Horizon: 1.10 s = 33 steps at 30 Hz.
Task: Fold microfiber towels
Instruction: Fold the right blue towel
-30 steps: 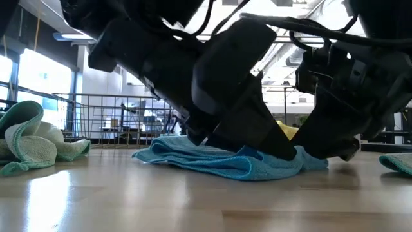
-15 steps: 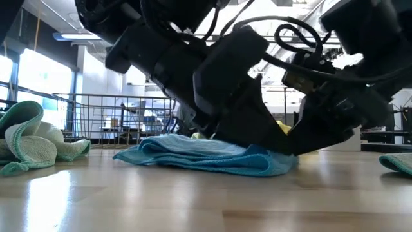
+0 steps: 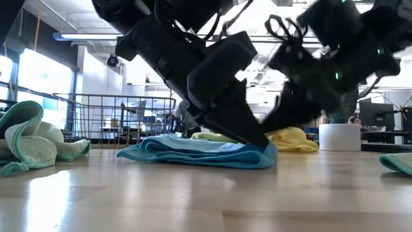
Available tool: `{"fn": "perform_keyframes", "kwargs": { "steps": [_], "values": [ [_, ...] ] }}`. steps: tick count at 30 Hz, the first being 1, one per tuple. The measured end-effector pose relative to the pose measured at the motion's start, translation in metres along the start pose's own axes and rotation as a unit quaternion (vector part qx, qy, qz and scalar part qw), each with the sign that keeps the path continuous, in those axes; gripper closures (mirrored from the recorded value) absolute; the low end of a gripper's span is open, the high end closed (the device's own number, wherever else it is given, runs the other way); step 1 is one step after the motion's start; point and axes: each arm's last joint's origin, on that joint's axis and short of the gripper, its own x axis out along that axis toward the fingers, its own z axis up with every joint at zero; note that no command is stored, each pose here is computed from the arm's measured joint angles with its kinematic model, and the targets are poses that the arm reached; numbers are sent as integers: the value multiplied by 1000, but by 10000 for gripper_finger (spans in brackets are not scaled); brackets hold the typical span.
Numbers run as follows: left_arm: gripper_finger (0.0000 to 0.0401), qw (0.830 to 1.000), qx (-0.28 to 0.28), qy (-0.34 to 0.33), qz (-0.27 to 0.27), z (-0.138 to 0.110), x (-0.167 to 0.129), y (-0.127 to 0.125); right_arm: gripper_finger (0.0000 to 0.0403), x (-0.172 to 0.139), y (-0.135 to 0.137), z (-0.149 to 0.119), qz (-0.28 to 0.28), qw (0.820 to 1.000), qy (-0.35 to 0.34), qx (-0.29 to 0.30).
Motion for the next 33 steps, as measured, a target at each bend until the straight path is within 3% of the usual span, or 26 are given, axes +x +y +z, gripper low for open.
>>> {"fn": "perform_keyframes", "kwargs": {
  "steps": [6, 11, 17, 21, 28, 33],
  "values": [
    [238, 1000, -5, 19, 13, 5, -10, 11, 296, -31, -3, 16, 34, 988, 20, 149],
    [238, 1000, -4, 26, -2, 11, -17, 15, 268, -41, 10, 10, 64, 972, 48, 222],
    [238, 995, 25, 100, 11, 3, -32, 19, 203, -36, 20, -3, 49, 938, 85, 333],
    [238, 985, 35, 164, 29, -8, -37, 22, 184, -28, 21, -11, 31, 912, 94, 398],
    [238, 981, 14, 189, 45, -20, -39, 22, 182, -9, 18, -21, -1, 898, 84, 432],
    [238, 984, -38, 169, 31, -20, -38, 11, 182, -2, 12, -20, -7, 913, 73, 401]
  ]
}}
